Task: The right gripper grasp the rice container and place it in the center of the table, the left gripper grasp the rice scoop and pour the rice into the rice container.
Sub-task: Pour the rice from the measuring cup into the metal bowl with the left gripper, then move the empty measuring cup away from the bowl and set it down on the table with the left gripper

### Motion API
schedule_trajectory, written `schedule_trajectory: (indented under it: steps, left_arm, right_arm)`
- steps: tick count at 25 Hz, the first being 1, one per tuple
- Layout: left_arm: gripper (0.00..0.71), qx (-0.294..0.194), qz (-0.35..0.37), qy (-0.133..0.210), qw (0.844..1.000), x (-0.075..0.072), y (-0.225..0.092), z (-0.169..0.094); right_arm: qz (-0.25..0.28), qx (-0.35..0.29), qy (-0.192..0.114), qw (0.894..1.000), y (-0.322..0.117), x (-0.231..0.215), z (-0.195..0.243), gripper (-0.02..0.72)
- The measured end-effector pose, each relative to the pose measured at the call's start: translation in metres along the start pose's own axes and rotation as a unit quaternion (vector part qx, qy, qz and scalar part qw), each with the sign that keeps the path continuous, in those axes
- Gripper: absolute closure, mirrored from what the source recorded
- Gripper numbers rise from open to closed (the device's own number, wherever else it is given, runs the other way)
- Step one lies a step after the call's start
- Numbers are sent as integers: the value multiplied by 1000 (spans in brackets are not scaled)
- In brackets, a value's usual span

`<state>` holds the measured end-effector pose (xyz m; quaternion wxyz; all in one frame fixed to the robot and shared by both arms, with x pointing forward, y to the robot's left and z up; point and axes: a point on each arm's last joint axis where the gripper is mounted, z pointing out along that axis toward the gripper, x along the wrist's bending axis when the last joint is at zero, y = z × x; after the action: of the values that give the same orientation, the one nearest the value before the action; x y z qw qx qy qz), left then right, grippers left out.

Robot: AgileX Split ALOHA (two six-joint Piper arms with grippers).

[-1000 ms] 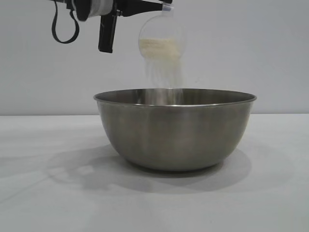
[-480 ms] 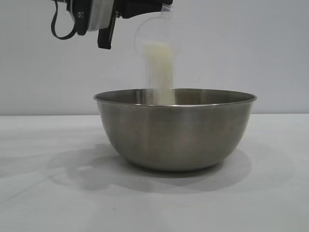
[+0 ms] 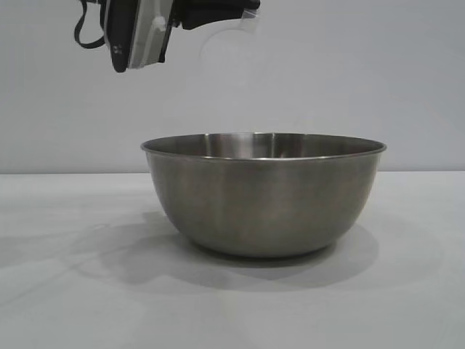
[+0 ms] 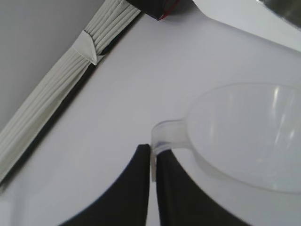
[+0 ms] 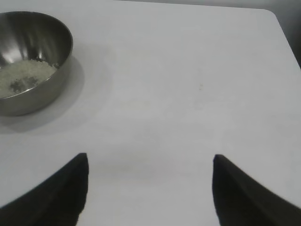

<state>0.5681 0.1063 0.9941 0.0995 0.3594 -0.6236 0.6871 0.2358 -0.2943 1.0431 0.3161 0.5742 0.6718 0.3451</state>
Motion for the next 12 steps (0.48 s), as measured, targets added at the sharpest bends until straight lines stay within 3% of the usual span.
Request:
schedule_trajectory:
  steps: [12]
  left_arm:
    - [710, 12, 61, 49, 997, 9, -2, 0]
  right_arm:
    - [0, 0, 0, 1000, 0, 0, 0, 233]
